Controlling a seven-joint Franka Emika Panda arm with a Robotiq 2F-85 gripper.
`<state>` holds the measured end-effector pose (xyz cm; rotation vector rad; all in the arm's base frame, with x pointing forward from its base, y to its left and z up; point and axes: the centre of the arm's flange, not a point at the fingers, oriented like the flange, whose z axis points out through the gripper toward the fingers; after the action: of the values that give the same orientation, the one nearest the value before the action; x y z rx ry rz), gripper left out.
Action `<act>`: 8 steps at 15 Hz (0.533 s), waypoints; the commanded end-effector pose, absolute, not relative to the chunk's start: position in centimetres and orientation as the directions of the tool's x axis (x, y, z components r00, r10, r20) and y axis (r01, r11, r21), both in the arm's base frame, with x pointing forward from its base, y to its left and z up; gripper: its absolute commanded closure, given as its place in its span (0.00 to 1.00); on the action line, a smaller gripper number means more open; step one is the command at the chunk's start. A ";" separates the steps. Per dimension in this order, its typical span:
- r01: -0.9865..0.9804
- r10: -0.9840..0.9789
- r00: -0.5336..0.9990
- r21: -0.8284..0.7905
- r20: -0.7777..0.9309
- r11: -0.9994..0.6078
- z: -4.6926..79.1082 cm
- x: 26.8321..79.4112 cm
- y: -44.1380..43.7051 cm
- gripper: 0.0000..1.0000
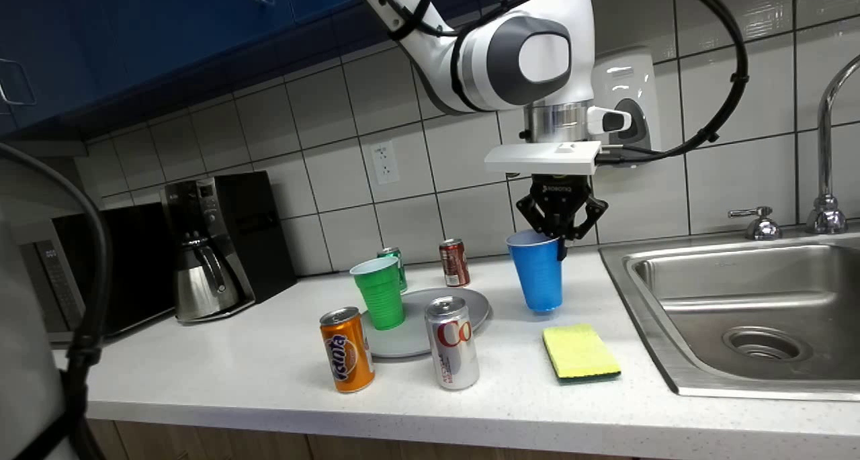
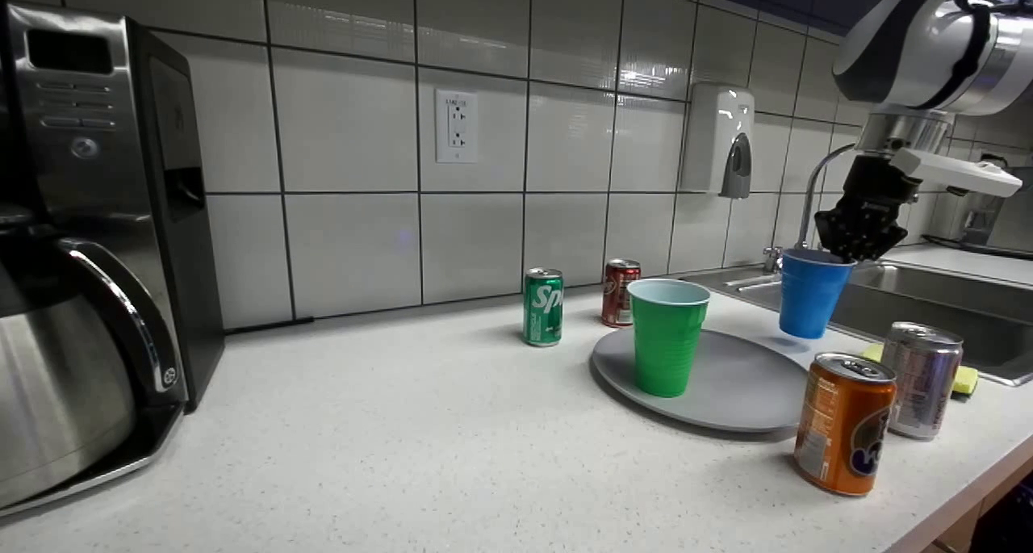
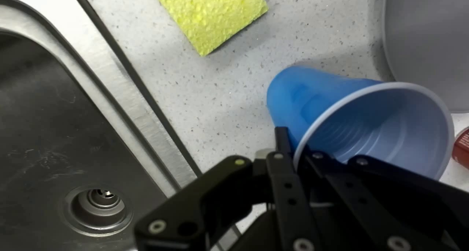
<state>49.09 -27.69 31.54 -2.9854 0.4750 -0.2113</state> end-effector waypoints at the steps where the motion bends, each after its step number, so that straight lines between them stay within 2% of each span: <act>1: -0.289 -0.304 0.948 -0.144 0.097 -0.947 31.1 50.3 -29.1 0.99; 4: -0.292 -0.306 0.948 -0.143 0.089 -0.946 30.6 50.5 -29.3 0.98; 5: -0.294 -0.308 0.947 -0.143 0.088 -0.945 30.6 50.6 -29.3 0.71; 6: -0.295 -0.310 0.947 -0.144 0.089 -0.944 30.6 50.6 -29.3 0.69; 8: -0.297 -0.312 0.945 -0.146 0.095 -0.944 30.8 50.5 -29.3 0.56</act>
<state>49.91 -28.60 30.11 -2.9854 0.4845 -0.1806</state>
